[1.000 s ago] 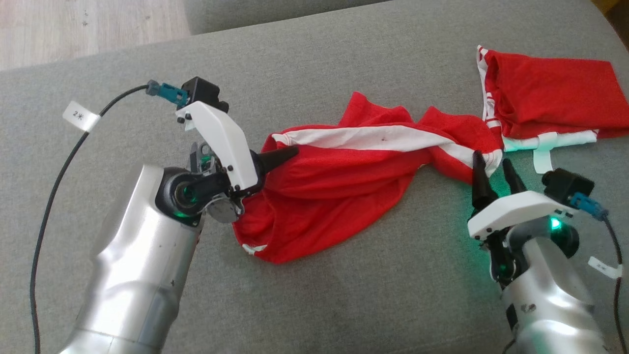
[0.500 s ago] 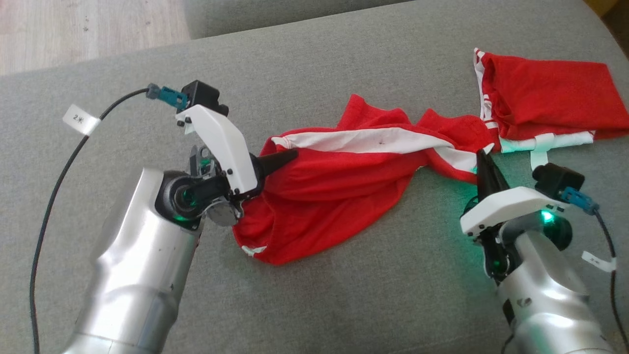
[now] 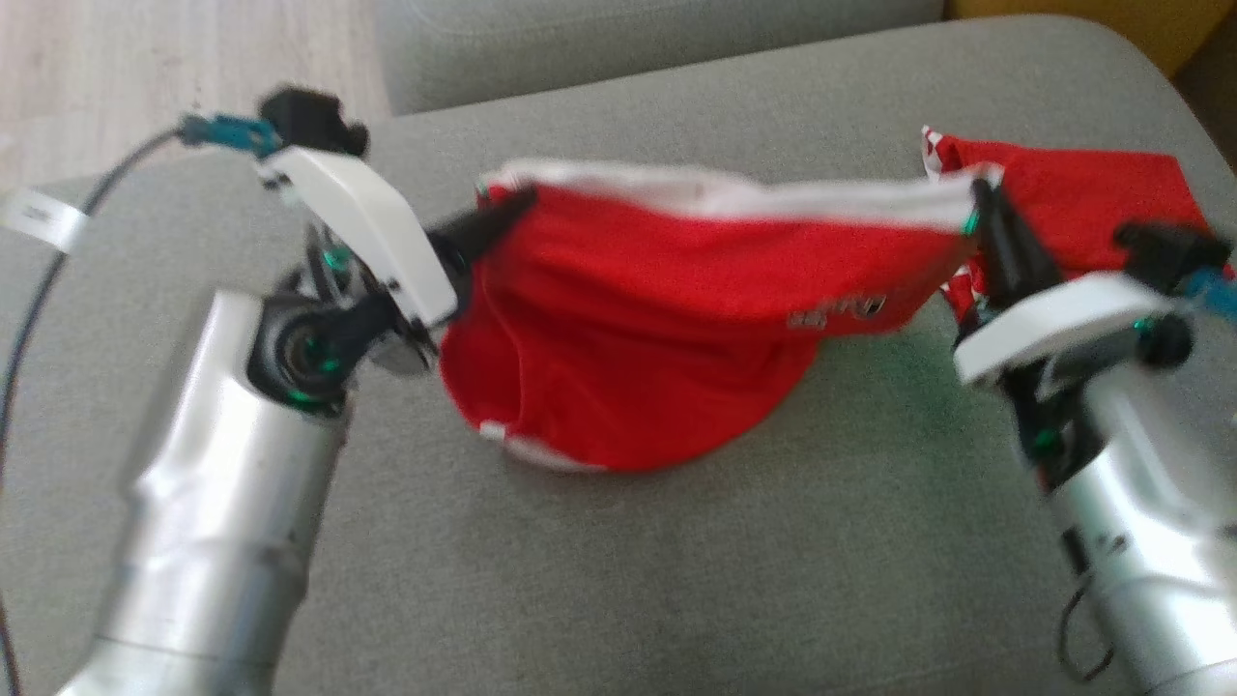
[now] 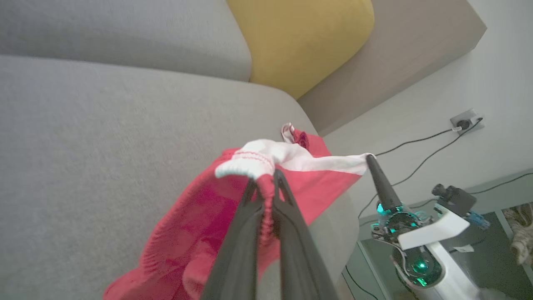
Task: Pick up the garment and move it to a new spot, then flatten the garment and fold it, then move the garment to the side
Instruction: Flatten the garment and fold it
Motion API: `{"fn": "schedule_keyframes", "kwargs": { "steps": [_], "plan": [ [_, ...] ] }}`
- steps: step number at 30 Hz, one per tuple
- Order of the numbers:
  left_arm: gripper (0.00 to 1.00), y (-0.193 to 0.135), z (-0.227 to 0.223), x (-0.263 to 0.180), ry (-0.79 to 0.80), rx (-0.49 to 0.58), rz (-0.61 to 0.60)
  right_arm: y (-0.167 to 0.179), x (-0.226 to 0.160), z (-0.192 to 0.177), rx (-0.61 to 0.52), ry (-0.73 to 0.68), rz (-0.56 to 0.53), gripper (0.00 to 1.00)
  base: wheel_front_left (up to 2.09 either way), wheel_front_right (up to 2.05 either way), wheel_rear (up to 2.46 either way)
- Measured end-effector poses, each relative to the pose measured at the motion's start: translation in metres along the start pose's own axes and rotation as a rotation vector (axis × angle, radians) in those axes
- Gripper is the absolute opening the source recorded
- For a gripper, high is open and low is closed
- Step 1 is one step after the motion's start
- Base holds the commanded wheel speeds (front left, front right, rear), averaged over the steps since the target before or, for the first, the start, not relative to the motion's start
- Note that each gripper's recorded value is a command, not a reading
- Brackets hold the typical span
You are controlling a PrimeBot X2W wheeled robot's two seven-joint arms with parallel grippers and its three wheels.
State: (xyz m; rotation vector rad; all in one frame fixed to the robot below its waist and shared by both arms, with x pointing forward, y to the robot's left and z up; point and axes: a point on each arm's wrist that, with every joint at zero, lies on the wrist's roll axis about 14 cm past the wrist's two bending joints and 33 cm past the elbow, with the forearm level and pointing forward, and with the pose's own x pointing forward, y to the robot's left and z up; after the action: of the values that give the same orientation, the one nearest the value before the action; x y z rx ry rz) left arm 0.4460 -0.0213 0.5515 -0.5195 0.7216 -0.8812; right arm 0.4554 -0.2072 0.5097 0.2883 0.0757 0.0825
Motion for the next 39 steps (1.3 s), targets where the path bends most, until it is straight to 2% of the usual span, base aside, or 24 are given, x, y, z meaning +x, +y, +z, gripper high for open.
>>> {"fn": "schedule_keyframes", "kwargs": {
  "steps": [3, 9, 14, 18, 24, 31, 35, 39],
  "plan": [
    [0.0, -0.01, 0.025, -0.015, -0.091, 0.066, 0.006, 0.018, 0.008, 0.049, -0.031, -0.103, 0.082, 0.0, 0.0, 0.0, 0.0],
    [0.0, -0.045, 0.064, -0.052, -0.259, 0.271, 0.005, 0.062, 0.009, 0.136, -0.126, -0.302, 0.23, 0.0, 0.0, 0.0, 0.0],
    [0.0, -0.066, 0.085, -0.083, -0.416, 0.345, -0.011, 0.102, -0.003, 0.185, -0.168, -0.442, 0.334, 0.0, 0.0, 0.0, 0.0],
    [0.0, -0.084, 0.095, -0.105, -0.526, 0.406, -0.035, 0.113, -0.014, 0.213, -0.179, -0.54, 0.355, 0.0, 0.0, 0.0, 0.0],
    [0.0, -0.089, 0.095, -0.12, -0.586, 0.449, -0.043, 0.121, -0.021, 0.213, -0.193, -0.55, 0.363, 0.0, 0.0, 0.0, 0.0],
    [0.0, -0.061, 0.085, -0.118, -0.572, 0.428, -0.013, 0.112, -0.009, 0.18, -0.192, -0.448, 0.33, 0.0, 0.0, 0.0, 0.0],
    [0.0, -0.042, 0.089, -0.107, -0.561, 0.415, 0.004, 0.113, 0.01, 0.175, -0.206, -0.419, 0.328, 0.0, 0.0, 0.0, 0.0],
    [0.0, -0.025, 0.115, -0.094, -0.585, 0.443, 0.028, 0.117, 0.045, 0.175, -0.234, -0.4, 0.332, 0.0, 0.0, 0.0, 0.0]
  ]
}}
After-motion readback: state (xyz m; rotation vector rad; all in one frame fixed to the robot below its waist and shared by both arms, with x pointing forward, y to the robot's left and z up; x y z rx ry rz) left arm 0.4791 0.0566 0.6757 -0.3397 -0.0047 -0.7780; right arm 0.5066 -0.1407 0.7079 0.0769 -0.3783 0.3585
